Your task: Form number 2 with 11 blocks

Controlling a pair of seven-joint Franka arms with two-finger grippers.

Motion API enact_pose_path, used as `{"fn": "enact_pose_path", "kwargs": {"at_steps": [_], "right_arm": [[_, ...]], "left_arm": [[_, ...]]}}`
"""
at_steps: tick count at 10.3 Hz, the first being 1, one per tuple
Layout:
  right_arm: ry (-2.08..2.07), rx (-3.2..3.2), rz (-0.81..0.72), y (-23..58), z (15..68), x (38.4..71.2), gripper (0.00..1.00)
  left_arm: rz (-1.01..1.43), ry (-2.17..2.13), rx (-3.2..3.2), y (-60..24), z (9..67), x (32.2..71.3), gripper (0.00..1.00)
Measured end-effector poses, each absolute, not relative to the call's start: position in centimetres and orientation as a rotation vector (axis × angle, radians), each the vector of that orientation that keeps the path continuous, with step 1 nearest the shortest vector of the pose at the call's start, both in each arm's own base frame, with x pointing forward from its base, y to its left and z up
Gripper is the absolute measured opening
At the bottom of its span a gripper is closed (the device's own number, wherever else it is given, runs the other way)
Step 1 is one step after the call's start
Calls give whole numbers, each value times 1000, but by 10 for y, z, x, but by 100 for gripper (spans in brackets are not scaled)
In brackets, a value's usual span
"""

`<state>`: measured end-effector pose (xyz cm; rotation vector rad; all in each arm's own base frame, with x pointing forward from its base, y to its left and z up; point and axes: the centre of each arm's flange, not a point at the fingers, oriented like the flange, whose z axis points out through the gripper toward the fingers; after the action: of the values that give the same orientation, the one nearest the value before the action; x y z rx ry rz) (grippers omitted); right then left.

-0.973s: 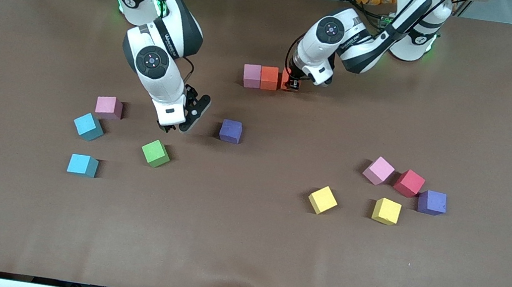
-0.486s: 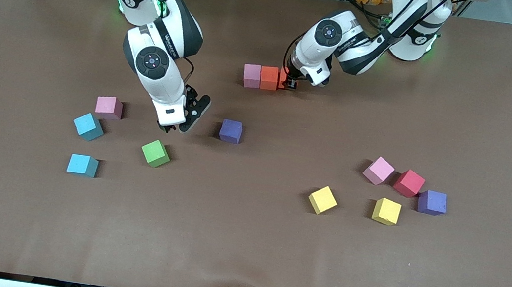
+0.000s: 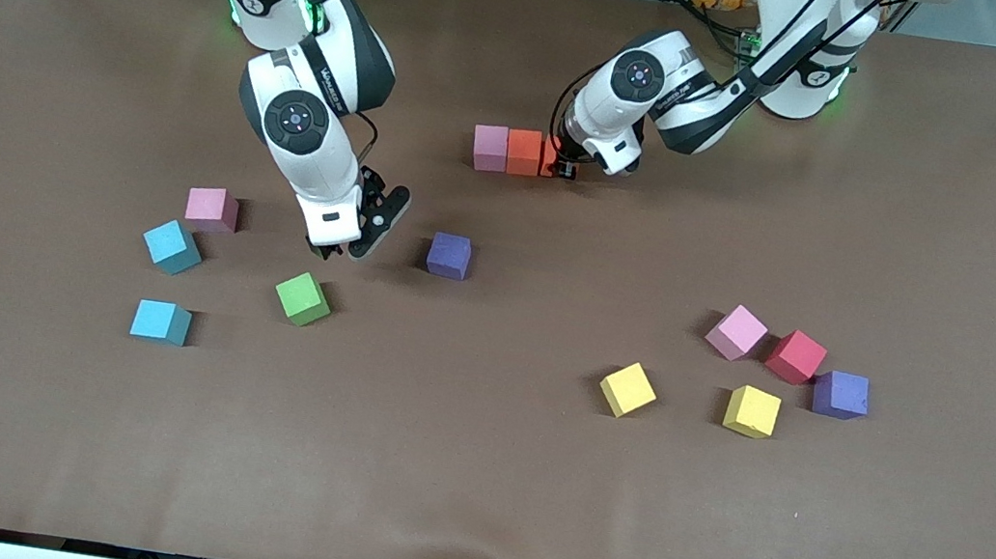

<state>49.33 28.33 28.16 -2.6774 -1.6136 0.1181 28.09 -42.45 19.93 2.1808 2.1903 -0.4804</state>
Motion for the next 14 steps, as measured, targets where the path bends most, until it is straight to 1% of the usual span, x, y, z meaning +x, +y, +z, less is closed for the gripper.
{"fn": "enact_pose_path", "kwargs": {"at_steps": [7,12,13,14], "right_arm": [[-1610,-2680,117,282,282,494,100],[-1567,-2705,107,267,284,504,100],[-1555,-2712,101,263,285,507,100],[-1544,-2718,94,259,286,510,100]], "left_arm": [[-451,2169,2207,-433,195,279,55],[-452,2154,2221,-438,195,275,56],[-450,2148,2227,-438,194,274,62],[-443,2134,2243,-438,193,273,78]]}}
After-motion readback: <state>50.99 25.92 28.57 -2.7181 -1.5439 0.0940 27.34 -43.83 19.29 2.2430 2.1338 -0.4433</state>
